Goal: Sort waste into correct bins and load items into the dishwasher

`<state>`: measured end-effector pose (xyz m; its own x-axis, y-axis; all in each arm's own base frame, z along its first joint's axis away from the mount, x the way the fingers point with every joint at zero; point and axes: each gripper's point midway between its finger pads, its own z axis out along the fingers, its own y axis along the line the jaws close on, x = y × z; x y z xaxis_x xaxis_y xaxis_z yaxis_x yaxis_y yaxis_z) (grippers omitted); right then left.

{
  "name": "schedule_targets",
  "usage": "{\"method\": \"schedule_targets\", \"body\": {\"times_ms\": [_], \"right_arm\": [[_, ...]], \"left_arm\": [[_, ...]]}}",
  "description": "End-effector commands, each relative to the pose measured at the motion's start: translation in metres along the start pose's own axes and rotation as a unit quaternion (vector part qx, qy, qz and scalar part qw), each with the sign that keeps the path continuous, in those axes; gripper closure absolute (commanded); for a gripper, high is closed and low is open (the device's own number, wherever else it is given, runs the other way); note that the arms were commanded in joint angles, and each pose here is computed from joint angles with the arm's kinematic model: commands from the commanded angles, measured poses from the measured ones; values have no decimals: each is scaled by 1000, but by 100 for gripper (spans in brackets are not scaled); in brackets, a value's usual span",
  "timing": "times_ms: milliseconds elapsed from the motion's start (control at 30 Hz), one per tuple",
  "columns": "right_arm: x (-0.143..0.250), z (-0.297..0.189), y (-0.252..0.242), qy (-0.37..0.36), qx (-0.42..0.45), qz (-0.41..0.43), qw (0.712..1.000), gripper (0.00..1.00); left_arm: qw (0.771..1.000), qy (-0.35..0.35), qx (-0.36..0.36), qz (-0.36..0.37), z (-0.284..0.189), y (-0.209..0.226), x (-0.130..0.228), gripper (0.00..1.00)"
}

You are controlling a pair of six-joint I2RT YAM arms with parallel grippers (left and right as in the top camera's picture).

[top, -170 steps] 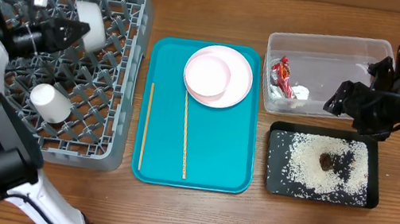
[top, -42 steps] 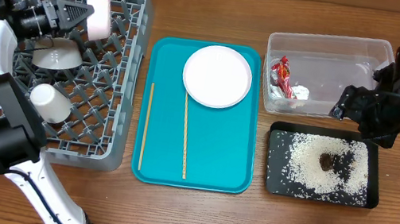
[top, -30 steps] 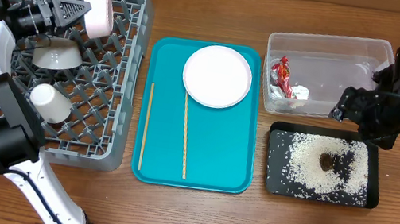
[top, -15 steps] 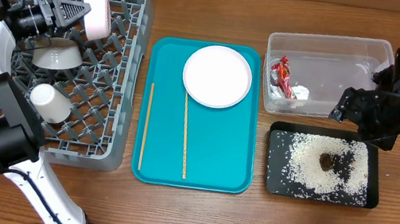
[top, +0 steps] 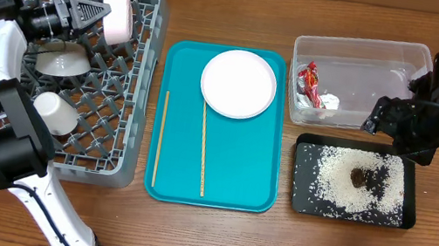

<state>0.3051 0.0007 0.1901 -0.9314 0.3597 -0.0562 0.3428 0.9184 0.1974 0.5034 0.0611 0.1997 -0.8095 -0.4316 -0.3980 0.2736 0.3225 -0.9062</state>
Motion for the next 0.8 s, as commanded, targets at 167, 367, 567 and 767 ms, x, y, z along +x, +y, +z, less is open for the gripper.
{"method": "schedule_targets", "body": {"times_ms": [167,367,567,767], "right_arm": [[-4,-12,3,-23,-3,-3,1000,18],[-4,-12,3,-22,-3,-3,1000,18],[-4,-12,3,-23,-3,-3,1000,18],[-4,-12,3,-23,-3,-3,1000,18]], "left_arm": [[998,-13,-55,-20,-16,27,2,96],[989,-27,-131,-56,-42,57,7,95],[989,-57,-125,-59,-71,48,-3,39],[982,-83,-168,14,-89,-7,-20,6]]}}
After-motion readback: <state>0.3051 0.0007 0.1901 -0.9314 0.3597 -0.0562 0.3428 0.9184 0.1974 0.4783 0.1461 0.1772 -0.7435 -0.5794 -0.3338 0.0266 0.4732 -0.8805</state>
